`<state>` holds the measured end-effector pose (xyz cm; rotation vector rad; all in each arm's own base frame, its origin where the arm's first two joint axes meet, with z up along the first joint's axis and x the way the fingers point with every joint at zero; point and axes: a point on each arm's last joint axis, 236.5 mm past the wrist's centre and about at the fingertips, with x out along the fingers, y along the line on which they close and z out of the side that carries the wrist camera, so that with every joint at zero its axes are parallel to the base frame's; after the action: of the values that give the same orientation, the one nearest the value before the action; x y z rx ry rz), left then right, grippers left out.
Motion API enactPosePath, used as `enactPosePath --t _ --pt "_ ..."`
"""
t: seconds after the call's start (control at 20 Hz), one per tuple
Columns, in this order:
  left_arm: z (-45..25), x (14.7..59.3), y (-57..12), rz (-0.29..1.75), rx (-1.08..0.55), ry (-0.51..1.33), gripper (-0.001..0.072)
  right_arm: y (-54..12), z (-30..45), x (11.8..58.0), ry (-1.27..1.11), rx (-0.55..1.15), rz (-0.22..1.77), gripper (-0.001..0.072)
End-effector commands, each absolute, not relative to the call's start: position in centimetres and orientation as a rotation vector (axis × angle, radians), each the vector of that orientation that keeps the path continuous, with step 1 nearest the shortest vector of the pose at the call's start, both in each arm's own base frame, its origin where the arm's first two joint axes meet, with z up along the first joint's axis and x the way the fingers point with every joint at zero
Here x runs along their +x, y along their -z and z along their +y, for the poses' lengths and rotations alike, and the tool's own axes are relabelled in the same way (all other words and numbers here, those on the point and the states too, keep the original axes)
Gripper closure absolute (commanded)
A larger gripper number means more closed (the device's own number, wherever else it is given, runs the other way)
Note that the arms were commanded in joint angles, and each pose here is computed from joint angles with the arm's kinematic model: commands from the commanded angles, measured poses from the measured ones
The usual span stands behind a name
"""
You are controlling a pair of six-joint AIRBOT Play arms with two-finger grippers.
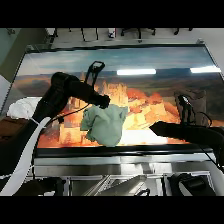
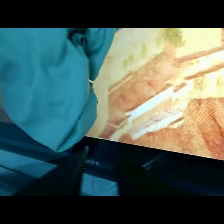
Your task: Fold the shirts.
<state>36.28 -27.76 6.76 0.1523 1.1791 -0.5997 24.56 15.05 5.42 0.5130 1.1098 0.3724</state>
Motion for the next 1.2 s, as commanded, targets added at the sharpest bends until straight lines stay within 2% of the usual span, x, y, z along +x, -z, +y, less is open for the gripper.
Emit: enactPosePath --t 0.0,0.25,0.4,0.5,0.6,0.8,1.15 --pt "-25.3 32.9 -5.2 1.317 0.167 0.562 0.0209 -5.8 15.1 24.7 -0.391 0.489 1.096 0.0223" --pt "-15.1 30.0 -4.5 1.355 -0.054 0.361 0.0209 -5.7 12.6 28.8 -0.343 0.477 1.083 0.0223" --pt "-13.9 28.8 -0.3 1.293 -0.334 0.318 0.0209 -2.2 12.4 32.2 -0.330 0.538 1.175 0.0223" --pt "-13.7 29.4 2.1 1.216 -0.445 0.302 0.0209 0.6 13.5 33.5 -0.353 0.558 1.257 0.0223" --pt "-12.9 29.8 4.6 1.204 -0.458 0.254 0.0209 3.1 15.4 34.8 -0.398 0.598 1.329 0.0224" --pt "-12.6 30.5 8.9 1.306 -0.446 0.218 0.0209 6.6 18.4 37.4 -0.425 0.612 1.400 0.0224" --pt "-14.5 33.2 11.6 1.398 -0.400 0.256 0.0213 10.0 22.1 39.7 -0.469 0.595 1.460 0.0225"
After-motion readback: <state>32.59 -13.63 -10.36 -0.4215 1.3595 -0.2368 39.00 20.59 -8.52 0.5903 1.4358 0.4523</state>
